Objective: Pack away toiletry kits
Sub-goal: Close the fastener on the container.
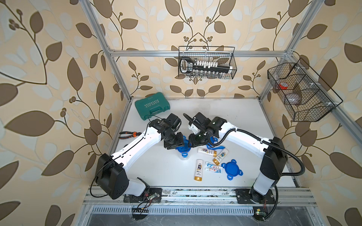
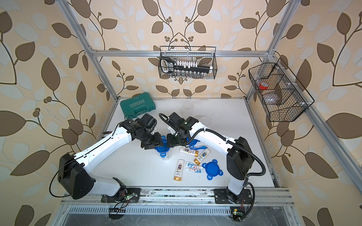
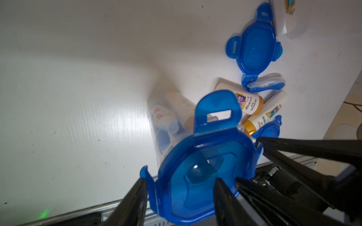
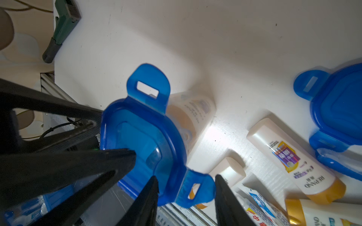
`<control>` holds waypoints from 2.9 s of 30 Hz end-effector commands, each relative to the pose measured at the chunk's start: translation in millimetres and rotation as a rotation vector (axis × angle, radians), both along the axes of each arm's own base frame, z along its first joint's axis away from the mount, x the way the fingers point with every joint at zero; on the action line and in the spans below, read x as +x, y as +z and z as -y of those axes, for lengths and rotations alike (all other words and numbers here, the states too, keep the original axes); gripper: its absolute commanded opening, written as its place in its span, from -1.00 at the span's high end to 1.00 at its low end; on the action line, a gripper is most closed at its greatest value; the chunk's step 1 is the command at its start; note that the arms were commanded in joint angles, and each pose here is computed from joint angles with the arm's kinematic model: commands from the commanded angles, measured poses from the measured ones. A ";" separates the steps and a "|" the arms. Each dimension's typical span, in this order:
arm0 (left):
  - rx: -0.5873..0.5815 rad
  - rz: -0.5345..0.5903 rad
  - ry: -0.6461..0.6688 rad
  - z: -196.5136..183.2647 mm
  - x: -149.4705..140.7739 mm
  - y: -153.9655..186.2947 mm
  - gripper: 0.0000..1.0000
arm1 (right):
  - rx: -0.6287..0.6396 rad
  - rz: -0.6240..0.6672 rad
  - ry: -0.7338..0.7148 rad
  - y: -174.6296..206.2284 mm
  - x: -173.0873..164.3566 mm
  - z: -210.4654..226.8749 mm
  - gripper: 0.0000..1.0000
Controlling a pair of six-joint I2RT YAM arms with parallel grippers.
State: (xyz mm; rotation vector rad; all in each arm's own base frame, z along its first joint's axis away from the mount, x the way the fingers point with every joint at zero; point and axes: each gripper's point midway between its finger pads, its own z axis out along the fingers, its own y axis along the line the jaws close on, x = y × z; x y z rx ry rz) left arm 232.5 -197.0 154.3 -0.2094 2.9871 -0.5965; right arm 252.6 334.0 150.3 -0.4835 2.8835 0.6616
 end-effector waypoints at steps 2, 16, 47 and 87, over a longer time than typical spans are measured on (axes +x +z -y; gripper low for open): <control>0.010 -0.055 0.000 0.8 -8.9 -17.1 -0.09 | -0.030 -0.034 0.028 -21.1 -6.1 -1.9 -0.06; 0.016 -0.069 0.008 0.8 -8.9 -25.6 -0.08 | -0.168 0.115 0.025 9.8 12.4 24.0 -0.63; 0.004 -0.073 0.011 2.9 -9.1 -26.7 -0.07 | 0.018 -0.043 0.025 -6.6 -12.8 1.2 0.20; 0.020 -0.095 0.019 -0.9 -14.1 -34.7 -0.02 | 0.052 -0.017 -0.039 12.5 -9.2 17.2 0.11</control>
